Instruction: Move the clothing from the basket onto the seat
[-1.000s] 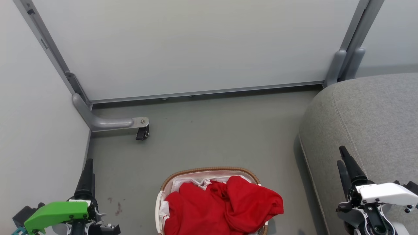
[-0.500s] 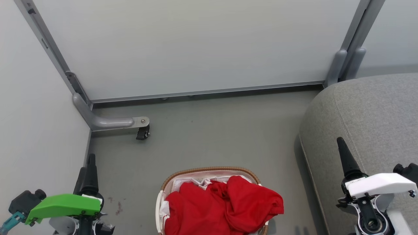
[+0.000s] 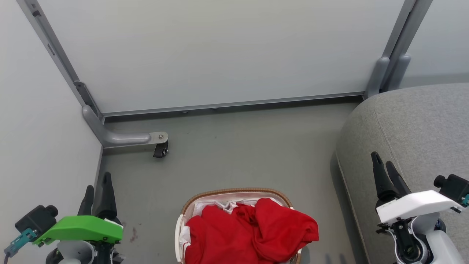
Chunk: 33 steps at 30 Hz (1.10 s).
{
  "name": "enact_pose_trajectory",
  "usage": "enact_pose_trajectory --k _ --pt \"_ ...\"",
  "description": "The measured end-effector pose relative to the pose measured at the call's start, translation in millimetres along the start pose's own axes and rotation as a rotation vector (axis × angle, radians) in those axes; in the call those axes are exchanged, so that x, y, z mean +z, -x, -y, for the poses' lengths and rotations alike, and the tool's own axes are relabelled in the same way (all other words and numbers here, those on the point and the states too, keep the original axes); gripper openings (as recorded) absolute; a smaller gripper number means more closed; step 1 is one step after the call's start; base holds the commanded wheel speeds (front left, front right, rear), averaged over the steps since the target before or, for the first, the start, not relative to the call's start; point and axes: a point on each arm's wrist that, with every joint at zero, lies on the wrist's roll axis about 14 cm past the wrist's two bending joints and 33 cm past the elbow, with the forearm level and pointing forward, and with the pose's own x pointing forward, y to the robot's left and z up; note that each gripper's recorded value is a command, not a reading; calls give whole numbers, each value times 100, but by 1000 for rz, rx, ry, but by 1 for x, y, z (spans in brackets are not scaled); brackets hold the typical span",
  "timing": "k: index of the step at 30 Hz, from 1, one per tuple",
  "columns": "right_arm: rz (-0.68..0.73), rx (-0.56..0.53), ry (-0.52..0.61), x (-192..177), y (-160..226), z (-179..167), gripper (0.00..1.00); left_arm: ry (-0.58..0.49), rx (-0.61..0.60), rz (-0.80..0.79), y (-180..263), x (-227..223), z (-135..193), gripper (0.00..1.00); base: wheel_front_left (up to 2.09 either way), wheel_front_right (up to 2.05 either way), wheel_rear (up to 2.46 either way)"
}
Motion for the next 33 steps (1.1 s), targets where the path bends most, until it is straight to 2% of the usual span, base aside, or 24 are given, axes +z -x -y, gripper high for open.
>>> enact_pose_trajectory --k 19,33 --pt "2 35 277 -2 -3 -6 100 -284 -19 -6 0 -3 -1 100 0 0 0" --pt "22 62 441 0 -4 -11 100 -434 -36 14 1 -1 2 100 0 0 0"
